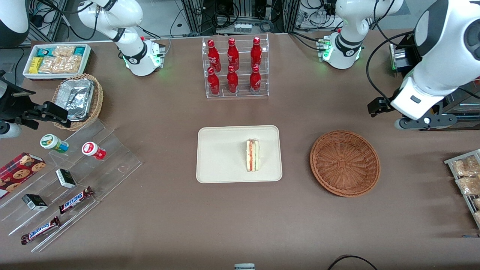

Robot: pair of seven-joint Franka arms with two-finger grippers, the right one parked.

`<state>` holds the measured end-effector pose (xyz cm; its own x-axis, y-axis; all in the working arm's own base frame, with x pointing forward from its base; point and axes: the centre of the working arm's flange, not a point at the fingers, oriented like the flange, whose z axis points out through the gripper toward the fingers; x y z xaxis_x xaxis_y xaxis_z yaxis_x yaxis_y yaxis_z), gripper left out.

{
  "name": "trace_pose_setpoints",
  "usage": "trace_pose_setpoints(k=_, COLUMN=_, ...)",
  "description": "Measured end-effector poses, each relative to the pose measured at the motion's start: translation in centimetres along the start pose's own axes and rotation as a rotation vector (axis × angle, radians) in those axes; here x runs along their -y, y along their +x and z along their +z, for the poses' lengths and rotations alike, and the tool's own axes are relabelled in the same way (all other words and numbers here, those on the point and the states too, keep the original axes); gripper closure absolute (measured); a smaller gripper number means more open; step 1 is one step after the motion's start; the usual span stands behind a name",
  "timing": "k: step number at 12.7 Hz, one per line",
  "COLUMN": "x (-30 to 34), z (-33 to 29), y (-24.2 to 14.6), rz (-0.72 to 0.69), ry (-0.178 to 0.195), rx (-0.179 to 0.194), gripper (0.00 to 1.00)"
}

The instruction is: Place sandwich from basket to tray

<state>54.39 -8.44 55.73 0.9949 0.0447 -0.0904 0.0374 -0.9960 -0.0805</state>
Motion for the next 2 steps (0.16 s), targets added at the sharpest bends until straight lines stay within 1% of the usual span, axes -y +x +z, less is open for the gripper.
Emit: trace_pose_setpoints(k=2, x=0.62, z=0.04, y=0.33, rz=-0.01, ry=-0.01, rx=-0.015, gripper=0.0)
